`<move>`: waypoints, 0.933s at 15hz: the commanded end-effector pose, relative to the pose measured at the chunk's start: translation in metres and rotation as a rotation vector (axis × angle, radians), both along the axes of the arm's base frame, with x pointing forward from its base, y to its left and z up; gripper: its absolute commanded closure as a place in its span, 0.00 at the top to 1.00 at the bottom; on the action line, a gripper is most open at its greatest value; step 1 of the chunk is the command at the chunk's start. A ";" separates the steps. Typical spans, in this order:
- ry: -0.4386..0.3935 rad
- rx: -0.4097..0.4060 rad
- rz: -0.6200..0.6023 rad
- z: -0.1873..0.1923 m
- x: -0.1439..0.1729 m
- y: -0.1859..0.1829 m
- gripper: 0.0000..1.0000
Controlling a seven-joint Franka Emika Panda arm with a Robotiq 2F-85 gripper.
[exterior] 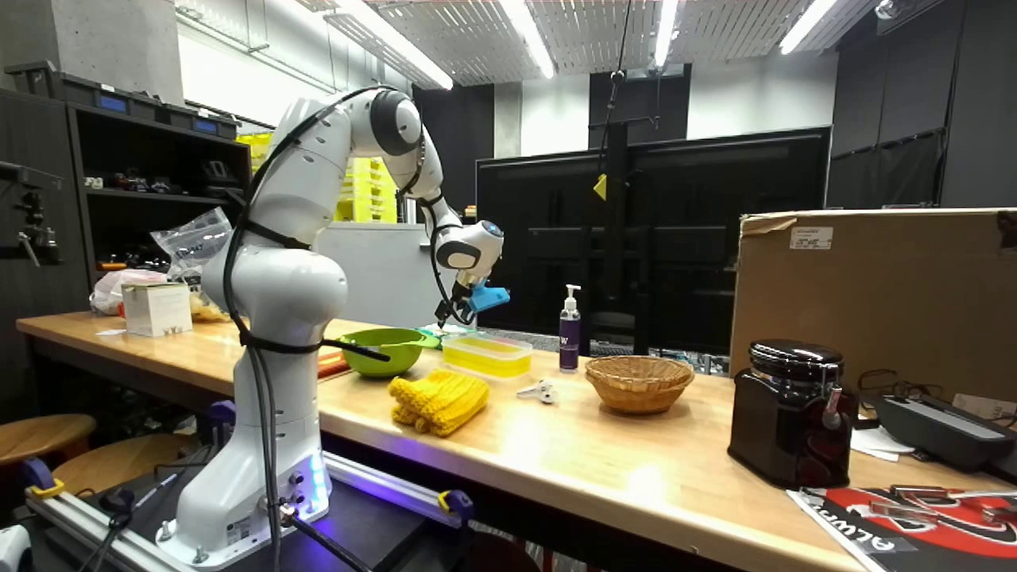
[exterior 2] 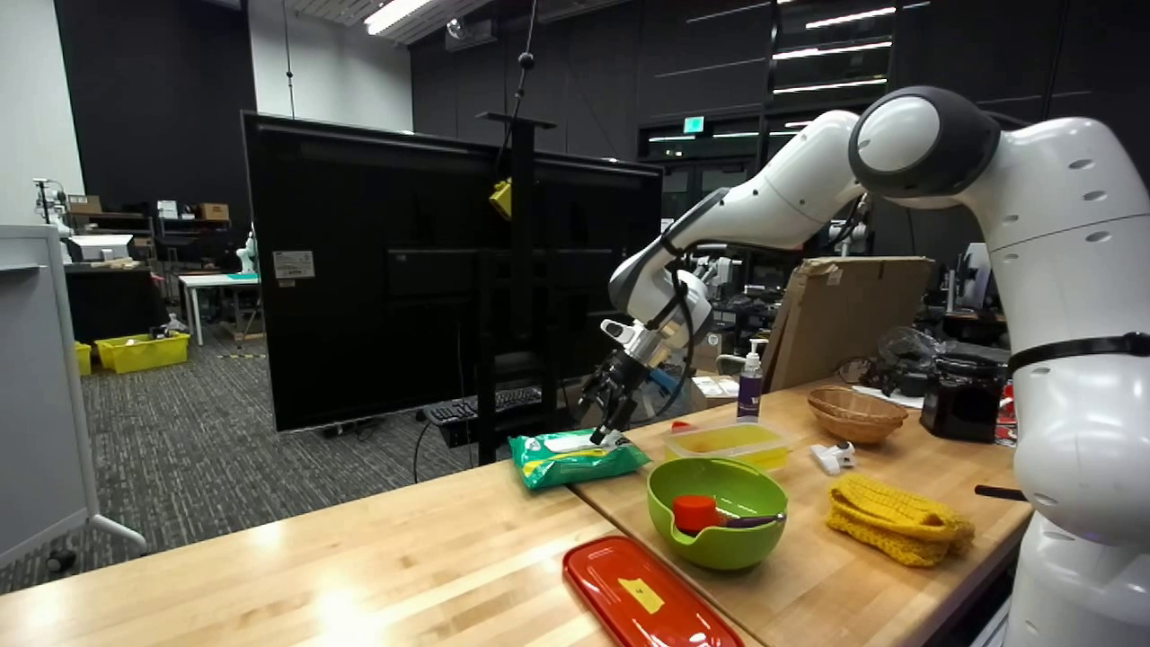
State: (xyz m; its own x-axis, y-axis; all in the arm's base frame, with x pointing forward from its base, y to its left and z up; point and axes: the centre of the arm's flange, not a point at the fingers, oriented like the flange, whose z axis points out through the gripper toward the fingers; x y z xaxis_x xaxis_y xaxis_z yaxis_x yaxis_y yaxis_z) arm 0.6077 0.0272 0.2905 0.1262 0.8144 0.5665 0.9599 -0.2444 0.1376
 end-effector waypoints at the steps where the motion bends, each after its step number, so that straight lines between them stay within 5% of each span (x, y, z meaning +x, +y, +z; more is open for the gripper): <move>1: -0.019 0.038 -0.032 0.001 -0.008 0.002 1.00; 14: 0.006 0.101 -0.085 -0.017 -0.009 0.012 1.00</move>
